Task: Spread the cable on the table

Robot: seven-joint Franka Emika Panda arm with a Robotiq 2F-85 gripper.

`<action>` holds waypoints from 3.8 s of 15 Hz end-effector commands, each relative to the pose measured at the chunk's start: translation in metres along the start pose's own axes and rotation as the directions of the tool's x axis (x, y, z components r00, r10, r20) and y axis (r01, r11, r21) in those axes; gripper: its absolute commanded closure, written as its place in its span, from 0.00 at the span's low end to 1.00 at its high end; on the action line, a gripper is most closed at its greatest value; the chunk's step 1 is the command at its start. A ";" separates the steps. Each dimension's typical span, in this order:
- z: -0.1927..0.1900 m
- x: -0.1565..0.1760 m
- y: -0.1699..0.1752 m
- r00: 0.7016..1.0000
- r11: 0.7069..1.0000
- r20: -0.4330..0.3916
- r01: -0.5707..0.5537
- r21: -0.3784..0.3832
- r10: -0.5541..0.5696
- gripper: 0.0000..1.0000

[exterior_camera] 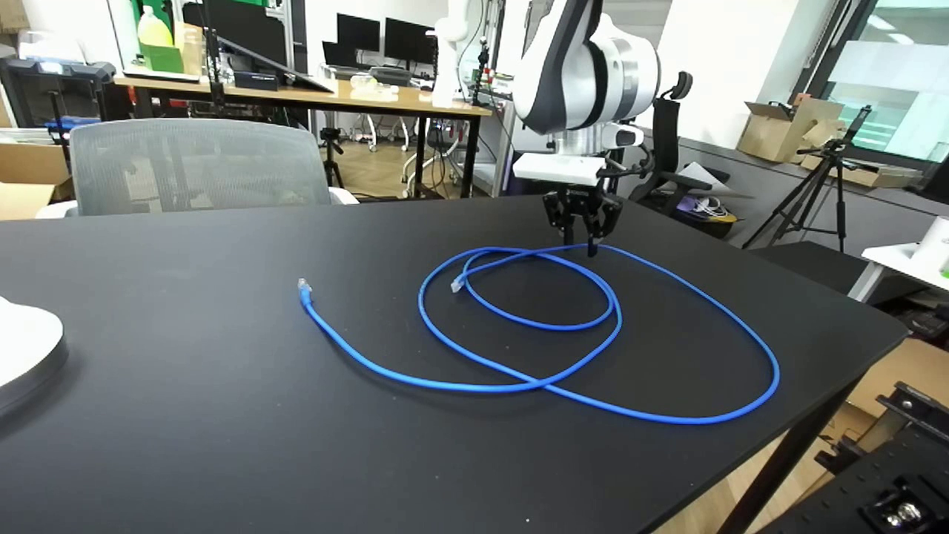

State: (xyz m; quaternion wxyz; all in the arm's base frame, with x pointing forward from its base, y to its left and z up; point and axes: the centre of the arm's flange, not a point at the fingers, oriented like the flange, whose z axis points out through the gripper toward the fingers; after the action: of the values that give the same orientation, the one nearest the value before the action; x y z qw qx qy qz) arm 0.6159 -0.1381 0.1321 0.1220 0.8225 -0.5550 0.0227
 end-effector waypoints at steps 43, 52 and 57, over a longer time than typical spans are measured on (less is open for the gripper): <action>0.006 0.274 0.131 -0.109 -0.158 0.230 -0.965 0.207 0.967 0.98; 0.011 0.273 0.117 -0.372 -0.427 0.272 -0.886 0.180 0.887 0.35; -0.016 0.243 0.094 -0.157 -0.227 0.243 -0.928 0.295 0.957 0.02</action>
State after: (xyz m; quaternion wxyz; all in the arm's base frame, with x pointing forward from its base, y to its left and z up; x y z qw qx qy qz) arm 0.6175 -0.4124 0.1885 -0.0863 0.0658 -0.9691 0.2214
